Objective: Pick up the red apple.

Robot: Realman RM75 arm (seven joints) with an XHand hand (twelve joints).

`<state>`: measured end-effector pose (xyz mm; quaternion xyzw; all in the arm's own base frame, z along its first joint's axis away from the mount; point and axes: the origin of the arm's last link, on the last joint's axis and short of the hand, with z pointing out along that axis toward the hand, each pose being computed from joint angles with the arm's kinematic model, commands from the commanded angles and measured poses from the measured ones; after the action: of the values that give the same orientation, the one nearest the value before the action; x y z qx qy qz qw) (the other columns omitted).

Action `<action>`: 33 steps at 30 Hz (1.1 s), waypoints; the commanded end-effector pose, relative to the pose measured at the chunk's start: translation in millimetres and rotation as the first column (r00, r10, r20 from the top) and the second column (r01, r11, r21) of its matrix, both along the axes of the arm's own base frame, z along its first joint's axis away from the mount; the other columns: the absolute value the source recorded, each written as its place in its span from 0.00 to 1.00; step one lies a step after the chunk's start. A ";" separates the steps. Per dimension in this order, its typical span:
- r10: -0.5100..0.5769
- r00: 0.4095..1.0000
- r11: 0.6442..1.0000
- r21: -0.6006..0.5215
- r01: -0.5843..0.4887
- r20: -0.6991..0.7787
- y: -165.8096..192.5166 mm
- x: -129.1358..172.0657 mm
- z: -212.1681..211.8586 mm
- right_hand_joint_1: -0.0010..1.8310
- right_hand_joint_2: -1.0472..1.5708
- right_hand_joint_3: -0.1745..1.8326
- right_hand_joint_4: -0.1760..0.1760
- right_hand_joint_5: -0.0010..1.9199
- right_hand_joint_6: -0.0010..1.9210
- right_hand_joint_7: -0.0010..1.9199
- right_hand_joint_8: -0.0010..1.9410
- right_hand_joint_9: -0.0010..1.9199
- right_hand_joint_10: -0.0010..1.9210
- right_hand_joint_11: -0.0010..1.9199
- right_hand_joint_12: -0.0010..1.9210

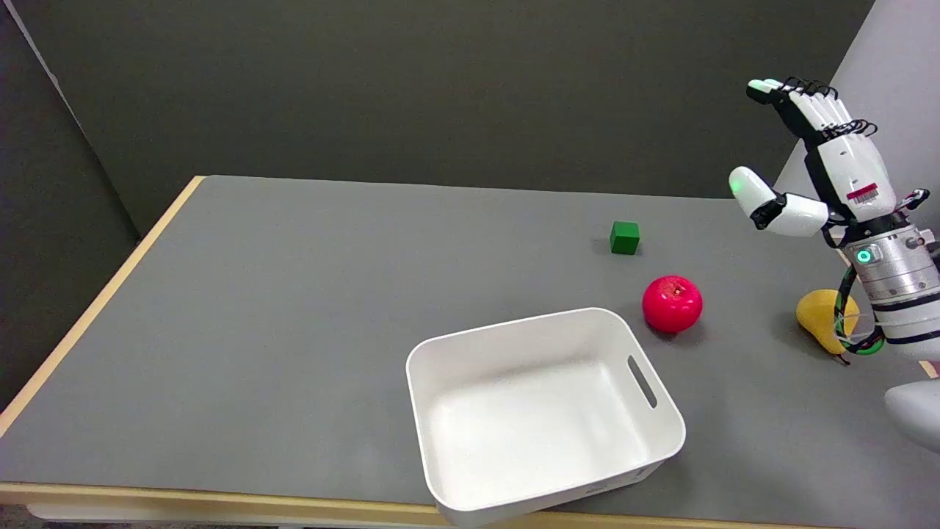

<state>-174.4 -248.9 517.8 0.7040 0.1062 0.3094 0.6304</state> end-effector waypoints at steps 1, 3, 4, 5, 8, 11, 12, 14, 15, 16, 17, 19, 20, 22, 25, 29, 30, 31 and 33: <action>-0.041 0.999 0.999 -0.004 0.041 -0.014 17.8 -1.8 3.8 0.15 0.64 0.57 0.72 0.09 0.23 0.11 0.16 0.05 0.34 0.03 0.59; -0.061 0.998 0.998 -0.002 0.061 -0.027 22.8 -0.7 4.8 0.15 0.64 0.57 0.72 0.09 0.23 0.11 0.16 0.05 0.34 0.03 0.60; -0.083 0.996 0.997 0.000 0.084 -0.038 25.4 -1.7 4.9 0.15 0.64 0.57 0.72 0.09 0.23 0.12 0.16 0.06 0.34 0.03 0.60; -0.107 0.993 0.994 0.000 0.108 -0.052 27.3 -3.3 4.8 0.15 0.64 0.57 0.72 0.09 0.23 0.12 0.16 0.06 0.35 0.03 0.60; -0.211 0.974 0.977 -0.006 0.211 -0.086 31.8 -16.9 1.6 0.17 0.63 0.57 0.72 0.09 0.23 0.12 0.16 0.06 0.35 0.03 0.60; -0.276 0.959 0.961 -0.010 0.276 -0.068 38.4 -35.3 -3.1 0.20 0.64 0.54 0.73 0.10 0.22 0.13 0.16 0.07 0.35 0.02 0.61; -0.301 0.952 0.954 -0.012 0.301 -0.055 42.0 -45.2 -6.6 0.21 0.65 0.52 0.73 0.10 0.21 0.13 0.15 0.07 0.35 0.02 0.62; -0.329 0.943 0.944 -0.020 0.328 -0.045 45.6 -58.2 -12.4 0.20 0.63 0.57 0.73 0.10 0.23 0.13 0.17 0.07 0.35 0.03 0.60; -0.345 0.937 0.938 -0.027 0.345 -0.046 46.8 -66.3 -17.3 0.21 0.63 0.57 0.73 0.10 0.23 0.13 0.17 0.07 0.35 0.03 0.60; -0.353 0.934 0.935 -0.031 0.352 -0.046 46.6 -70.9 -20.6 0.21 0.63 0.57 0.73 0.10 0.24 0.13 0.17 0.07 0.35 0.03 0.60; -0.360 0.932 0.933 -0.033 0.359 -0.044 45.3 -75.1 -24.1 0.21 0.63 0.57 0.73 0.10 0.24 0.13 0.17 0.07 0.35 0.03 0.60; -0.387 0.920 0.922 -0.033 0.386 -0.054 37.7 -82.2 -29.2 0.22 0.63 0.57 0.73 0.10 0.24 0.13 0.17 0.07 0.35 0.04 0.60; -0.402 0.913 0.916 -0.032 0.401 -0.065 33.6 -84.7 -30.4 0.22 0.63 0.57 0.73 0.10 0.24 0.13 0.17 0.07 0.36 0.04 0.60; -0.447 0.889 0.894 -0.025 0.447 -0.097 23.0 -92.1 -33.7 0.22 0.63 0.57 0.73 0.10 0.24 0.13 0.18 0.07 0.36 0.04 0.61; -0.487 0.865 0.872 -0.010 0.489 -0.119 9.1 -98.7 -38.1 0.22 0.63 0.57 0.73 0.10 0.24 0.13 0.18 0.07 0.36 0.04 0.60; -0.534 0.838 0.842 0.018 0.539 -0.110 -8.7 -114.6 -43.4 0.21 0.63 0.57 0.74 0.10 0.24 0.13 0.18 0.07 0.36 0.04 0.60; -0.539 0.837 0.839 0.031 0.543 -0.098 -13.2 -116.8 -44.0 0.21 0.63 0.57 0.74 0.10 0.24 0.13 0.18 0.07 0.35 0.03 0.60; -0.544 0.835 0.836 0.035 0.548 -0.086 -15.7 -118.5 -42.7 0.21 0.63 0.57 0.74 0.10 0.24 0.13 0.18 0.07 0.35 0.03 0.60; -0.555 0.829 0.829 0.036 0.558 -0.072 -20.4 -122.1 -39.0 0.21 0.63 0.57 0.74 0.10 0.24 0.13 0.18 0.07 0.35 0.03 0.60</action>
<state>-246.1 -231.0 492.9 0.7236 -0.0075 0.1641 0.6703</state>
